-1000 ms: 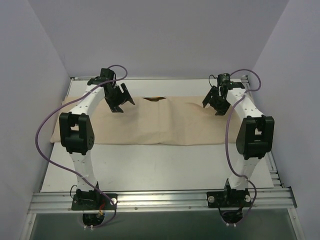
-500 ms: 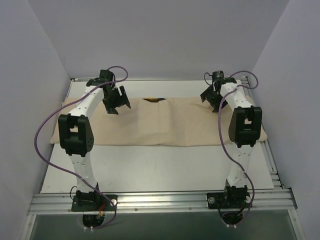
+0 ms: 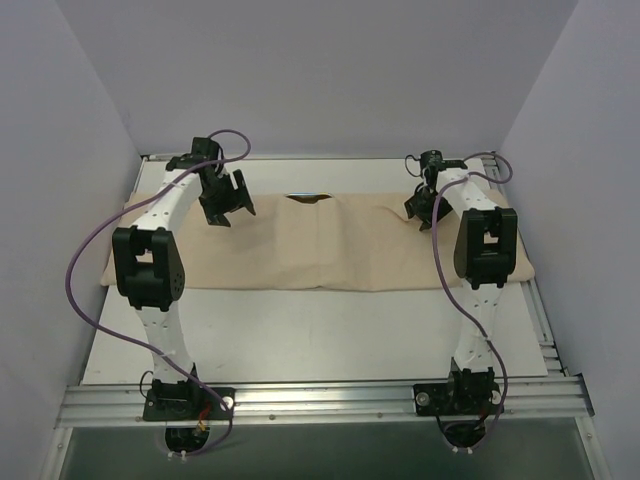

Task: Open and lay out the surgical kit
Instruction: Open the surgical kit at the center of the board.

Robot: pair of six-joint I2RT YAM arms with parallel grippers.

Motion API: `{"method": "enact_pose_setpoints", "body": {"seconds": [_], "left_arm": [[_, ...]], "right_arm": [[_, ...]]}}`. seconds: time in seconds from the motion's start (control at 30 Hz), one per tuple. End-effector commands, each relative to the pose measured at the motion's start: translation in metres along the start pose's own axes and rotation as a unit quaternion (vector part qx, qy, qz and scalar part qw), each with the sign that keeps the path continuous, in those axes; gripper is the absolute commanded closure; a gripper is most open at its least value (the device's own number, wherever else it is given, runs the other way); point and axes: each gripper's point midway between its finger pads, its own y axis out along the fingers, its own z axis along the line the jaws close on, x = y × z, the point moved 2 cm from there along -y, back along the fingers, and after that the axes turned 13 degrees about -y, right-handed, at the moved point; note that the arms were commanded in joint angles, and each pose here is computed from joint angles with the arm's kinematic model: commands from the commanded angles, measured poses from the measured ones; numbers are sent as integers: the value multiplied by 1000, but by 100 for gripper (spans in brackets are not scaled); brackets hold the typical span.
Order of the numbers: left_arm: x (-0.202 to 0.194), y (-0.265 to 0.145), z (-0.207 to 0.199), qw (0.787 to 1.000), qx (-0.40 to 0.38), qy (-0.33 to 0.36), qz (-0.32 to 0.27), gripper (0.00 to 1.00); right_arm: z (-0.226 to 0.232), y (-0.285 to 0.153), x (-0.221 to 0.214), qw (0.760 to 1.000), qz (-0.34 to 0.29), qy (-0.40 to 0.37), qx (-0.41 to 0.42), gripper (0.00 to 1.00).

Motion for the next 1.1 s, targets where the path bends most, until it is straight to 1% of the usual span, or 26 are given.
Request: {"method": "enact_pose_setpoints", "body": {"seconds": [0.0, 0.03, 0.07, 0.17, 0.2, 0.27, 0.33, 0.37, 0.47, 0.5, 0.57, 0.6, 0.7, 0.73, 0.8, 0.83, 0.9, 0.93, 1.07], "left_arm": [[6, -29, -10, 999, -28, 14, -23, 17], [7, -30, -10, 999, -29, 14, -24, 17], [7, -31, -10, 999, -29, 14, -24, 17], [7, -31, -10, 999, -29, 14, -25, 17], [7, -31, -9, 999, -28, 14, -26, 16], [6, -30, -8, 999, -26, 14, -23, 16], [5, -31, -7, 999, -25, 13, -22, 17], [5, -32, -8, 999, -26, 13, -23, 17], [4, -32, -10, 999, -33, 8, -20, 16], [3, -32, -9, 999, -34, 4, -17, 17], [1, -29, -13, 999, -44, -3, -8, 17], [1, -29, -14, 999, -48, -4, -6, 16], [-3, -26, -20, 997, -69, -19, 9, 17], [-3, -25, -23, 997, -75, -29, 12, 17], [-5, -17, -27, 995, -83, -40, 26, 17], [-4, -15, -31, 994, -90, -57, 31, 17], [-3, -6, -33, 992, -97, -74, 41, 18], [-1, -3, -36, 990, -99, -87, 42, 19], [15, 7, -47, 987, -101, -118, 30, 19]], "right_arm": [[-7, 0, -5, 1000, 8, 4, -23, 55], [-8, 0, -5, 1000, 9, 2, -23, 59], [-8, -1, -4, 1000, 7, 1, -22, 67], [-9, -7, -3, 1000, 1, -7, -17, 79], [-10, -9, -3, 1000, 1, -8, -14, 87], [-9, -19, 0, 1000, -6, -27, 0, 95], [-7, -33, 0, 999, -8, -47, 14, 100], [-6, -38, -6, 997, 0, -71, 26, 100], [-9, -64, -20, 993, 10, -105, 56, 100], [-15, -79, -34, 989, 13, -130, 69, 100], [-21, -93, -50, 985, 16, -151, 85, 100], [-30, -104, -66, 981, 18, -165, 97, 100], [-44, -120, -88, 976, 21, -174, 129, 100], [-54, -112, -109, 974, 53, -180, 126, 100], [-61, -117, -125, 971, 60, -187, 136, 100], [-69, -111, -141, 970, 76, -191, 129, 100], [-74, -116, -148, 970, 70, -188, 137, 100], [-81, -113, -156, 971, 78, -185, 132, 100], [-92, -122, -157, 971, 74, -191, 122, 100]]}}
